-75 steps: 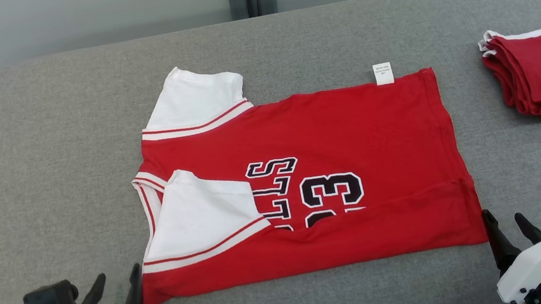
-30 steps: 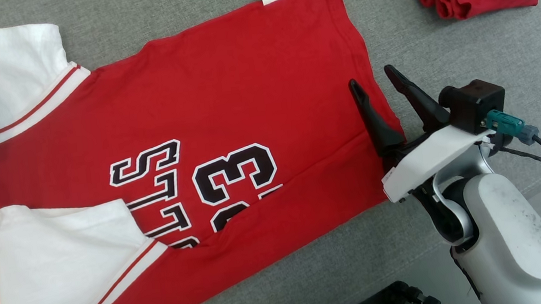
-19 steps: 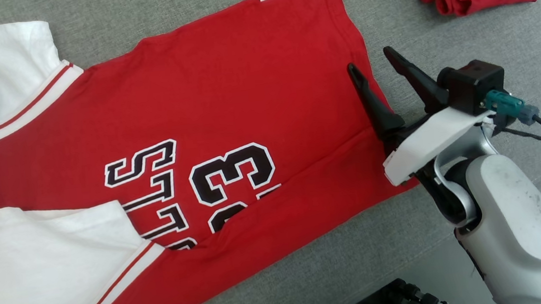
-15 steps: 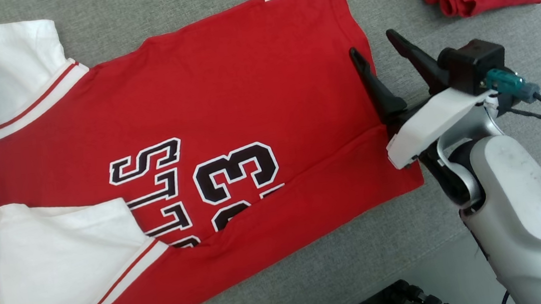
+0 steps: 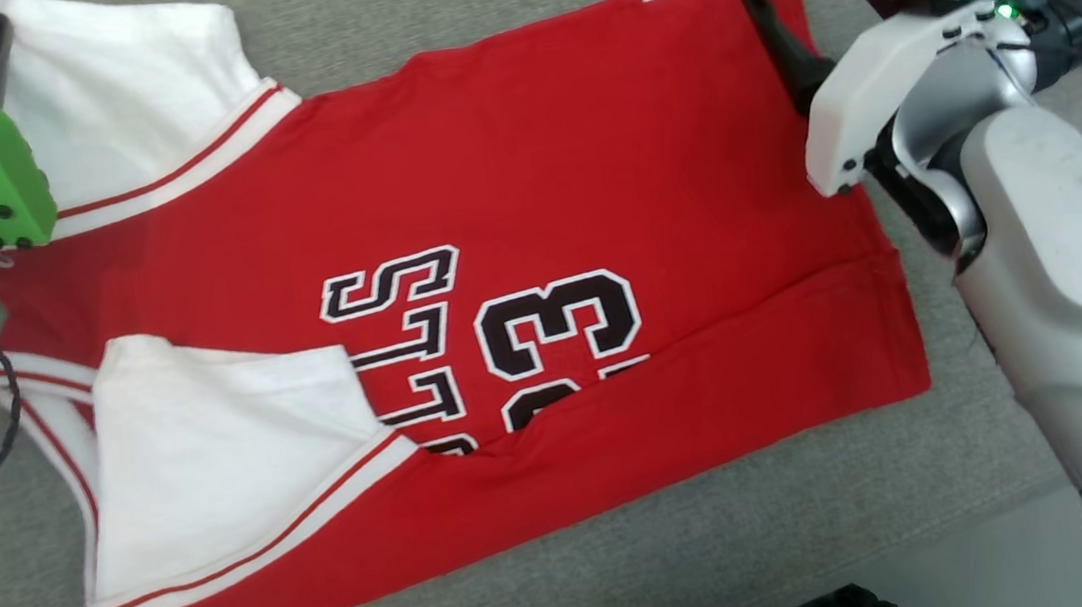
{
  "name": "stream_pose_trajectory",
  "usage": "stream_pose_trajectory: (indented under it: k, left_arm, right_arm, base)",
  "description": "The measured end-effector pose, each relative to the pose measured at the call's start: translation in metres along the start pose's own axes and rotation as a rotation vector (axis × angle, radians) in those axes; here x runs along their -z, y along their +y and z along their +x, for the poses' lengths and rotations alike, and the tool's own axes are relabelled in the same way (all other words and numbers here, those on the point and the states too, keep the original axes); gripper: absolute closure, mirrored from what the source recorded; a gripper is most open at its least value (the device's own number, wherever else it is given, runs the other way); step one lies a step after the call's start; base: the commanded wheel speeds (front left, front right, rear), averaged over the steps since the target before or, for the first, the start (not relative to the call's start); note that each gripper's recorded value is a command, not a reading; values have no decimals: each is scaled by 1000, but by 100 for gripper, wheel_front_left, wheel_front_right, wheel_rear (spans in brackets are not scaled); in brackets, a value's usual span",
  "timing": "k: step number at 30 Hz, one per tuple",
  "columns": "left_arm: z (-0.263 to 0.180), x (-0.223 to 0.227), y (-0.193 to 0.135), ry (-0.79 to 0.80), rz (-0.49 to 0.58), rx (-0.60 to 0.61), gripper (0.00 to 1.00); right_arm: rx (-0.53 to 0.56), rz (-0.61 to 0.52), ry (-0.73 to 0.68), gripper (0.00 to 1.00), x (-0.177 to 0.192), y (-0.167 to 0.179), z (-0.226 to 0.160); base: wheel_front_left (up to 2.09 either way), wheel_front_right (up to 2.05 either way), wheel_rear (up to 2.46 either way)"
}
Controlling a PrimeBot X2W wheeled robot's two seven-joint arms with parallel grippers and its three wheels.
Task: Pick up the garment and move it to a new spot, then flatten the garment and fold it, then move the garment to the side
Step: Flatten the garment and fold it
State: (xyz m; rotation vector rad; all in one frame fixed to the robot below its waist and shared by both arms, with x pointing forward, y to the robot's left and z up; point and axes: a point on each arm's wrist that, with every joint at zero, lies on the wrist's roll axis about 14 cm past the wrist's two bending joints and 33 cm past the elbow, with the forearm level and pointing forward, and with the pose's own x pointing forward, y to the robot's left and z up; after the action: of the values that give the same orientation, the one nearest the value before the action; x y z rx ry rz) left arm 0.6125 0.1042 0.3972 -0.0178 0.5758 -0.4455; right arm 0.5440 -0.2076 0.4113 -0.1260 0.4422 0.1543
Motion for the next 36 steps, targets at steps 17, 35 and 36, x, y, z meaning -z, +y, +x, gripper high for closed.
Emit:
stream_pose_trajectory:
  k: [17,35,36]
  left_arm:
    - [-31,-12,6,-111,-15,-24,100]
    - [-82,-38,-33,-310,5,40,100]
    - [-88,-35,-37,-320,4,47,100]
  right_arm:
    - [1,-39,118,100,2,-6,29]
    - [32,48,-195,100,-37,-9,-20]
    - [30,64,-206,100,-33,-7,-26]
  base:
    - [0,0,0]
    - [0,0,0]
    - [0,0,0]
